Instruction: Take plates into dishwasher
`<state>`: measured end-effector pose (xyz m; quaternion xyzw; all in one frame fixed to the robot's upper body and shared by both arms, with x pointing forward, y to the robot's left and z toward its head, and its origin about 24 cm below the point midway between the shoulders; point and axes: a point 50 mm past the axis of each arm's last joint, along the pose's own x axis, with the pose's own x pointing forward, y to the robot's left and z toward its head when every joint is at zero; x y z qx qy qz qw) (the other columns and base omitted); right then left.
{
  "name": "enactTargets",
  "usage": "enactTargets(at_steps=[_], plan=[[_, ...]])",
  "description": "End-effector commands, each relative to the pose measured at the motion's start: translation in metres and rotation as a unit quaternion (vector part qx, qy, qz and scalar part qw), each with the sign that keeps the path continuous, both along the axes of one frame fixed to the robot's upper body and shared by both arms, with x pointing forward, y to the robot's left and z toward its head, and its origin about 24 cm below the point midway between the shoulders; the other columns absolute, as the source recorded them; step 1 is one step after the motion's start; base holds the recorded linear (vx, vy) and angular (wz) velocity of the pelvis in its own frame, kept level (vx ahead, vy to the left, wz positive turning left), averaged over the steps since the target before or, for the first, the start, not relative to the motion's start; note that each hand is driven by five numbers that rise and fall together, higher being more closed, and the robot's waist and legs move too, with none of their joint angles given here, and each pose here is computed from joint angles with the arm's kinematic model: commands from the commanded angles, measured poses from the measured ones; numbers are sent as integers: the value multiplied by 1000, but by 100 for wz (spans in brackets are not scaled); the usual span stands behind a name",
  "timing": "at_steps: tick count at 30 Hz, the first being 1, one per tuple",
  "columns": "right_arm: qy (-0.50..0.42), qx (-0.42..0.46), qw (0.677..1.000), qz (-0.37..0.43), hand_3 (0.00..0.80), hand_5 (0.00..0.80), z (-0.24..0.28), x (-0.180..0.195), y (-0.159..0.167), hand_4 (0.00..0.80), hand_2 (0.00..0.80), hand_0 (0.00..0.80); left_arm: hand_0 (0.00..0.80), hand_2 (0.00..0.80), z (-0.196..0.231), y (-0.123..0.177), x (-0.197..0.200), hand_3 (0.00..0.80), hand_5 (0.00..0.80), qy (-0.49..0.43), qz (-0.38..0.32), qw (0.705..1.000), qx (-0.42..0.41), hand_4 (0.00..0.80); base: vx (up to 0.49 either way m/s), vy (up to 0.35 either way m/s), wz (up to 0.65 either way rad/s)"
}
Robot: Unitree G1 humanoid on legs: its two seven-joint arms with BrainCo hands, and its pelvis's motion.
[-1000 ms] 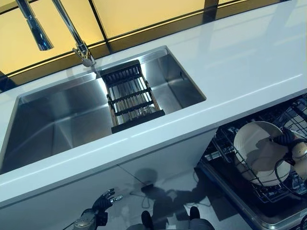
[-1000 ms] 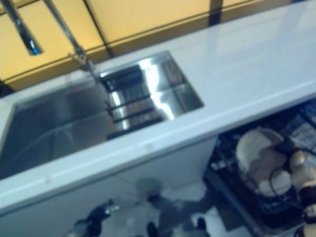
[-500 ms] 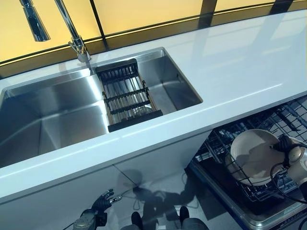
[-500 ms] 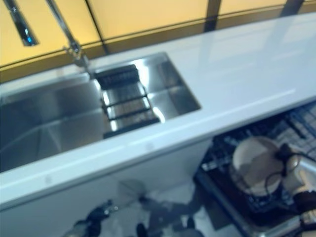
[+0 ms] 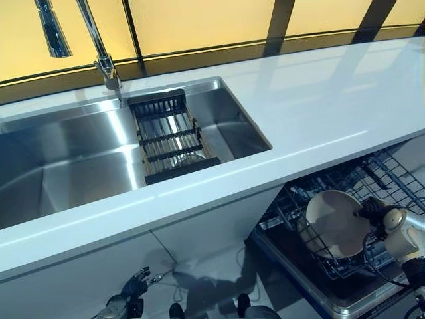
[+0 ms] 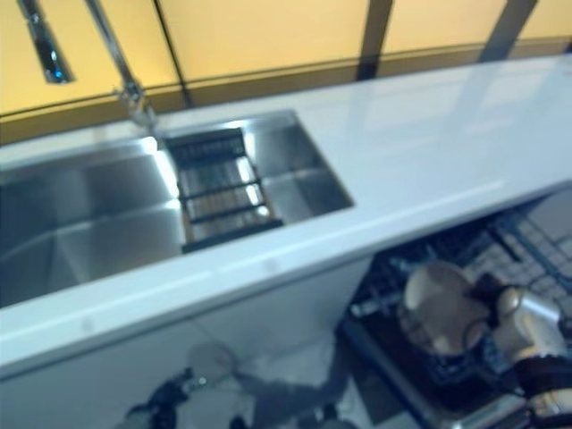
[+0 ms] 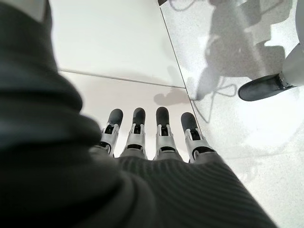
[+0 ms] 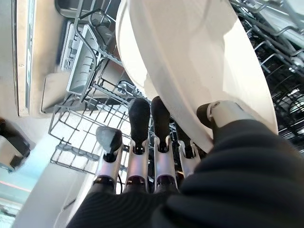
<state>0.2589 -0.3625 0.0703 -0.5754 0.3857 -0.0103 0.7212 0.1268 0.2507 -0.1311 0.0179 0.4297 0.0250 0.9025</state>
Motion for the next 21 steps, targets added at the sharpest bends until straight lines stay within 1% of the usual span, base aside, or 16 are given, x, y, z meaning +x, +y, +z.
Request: enactTargets(at_steps=[1, 16, 17, 18, 19, 21], plan=[[7, 33, 999, 33, 800, 800, 0, 7, 19, 800, 800, 800, 0, 0, 7, 13, 12, 0, 0, -13, 2, 999, 35, 0, 0, 0, 0], [20, 100, 994, 38, 800, 800, -7, 8, 30, 800, 800, 800, 0, 0, 7, 17, 14, 0, 0, -9, 0, 999, 44, 0, 0, 0, 0], [18, 105, 994, 35, 687, 687, -7, 8, 31, 687, 687, 687, 0, 0, 7, 17, 13, 0, 0, -8, -1, 999, 45, 0, 0, 0, 0], [15, 109, 993, 33, 50, 50, -7, 8, 31, 50, 50, 50, 0, 0, 7, 17, 14, 0, 0, -8, 0, 999, 45, 0, 0, 0, 0], [13, 111, 993, 32, 0, 0, -7, 9, 31, 0, 0, 0, 0, 0, 7, 17, 14, 0, 0, -8, 2, 999, 45, 0, 0, 0, 0], [9, 113, 993, 29, 0, 0, -7, 8, 30, 0, 0, 0, 0, 0, 7, 18, 14, 0, 0, -7, 1, 999, 47, 0, 0, 0, 0]])
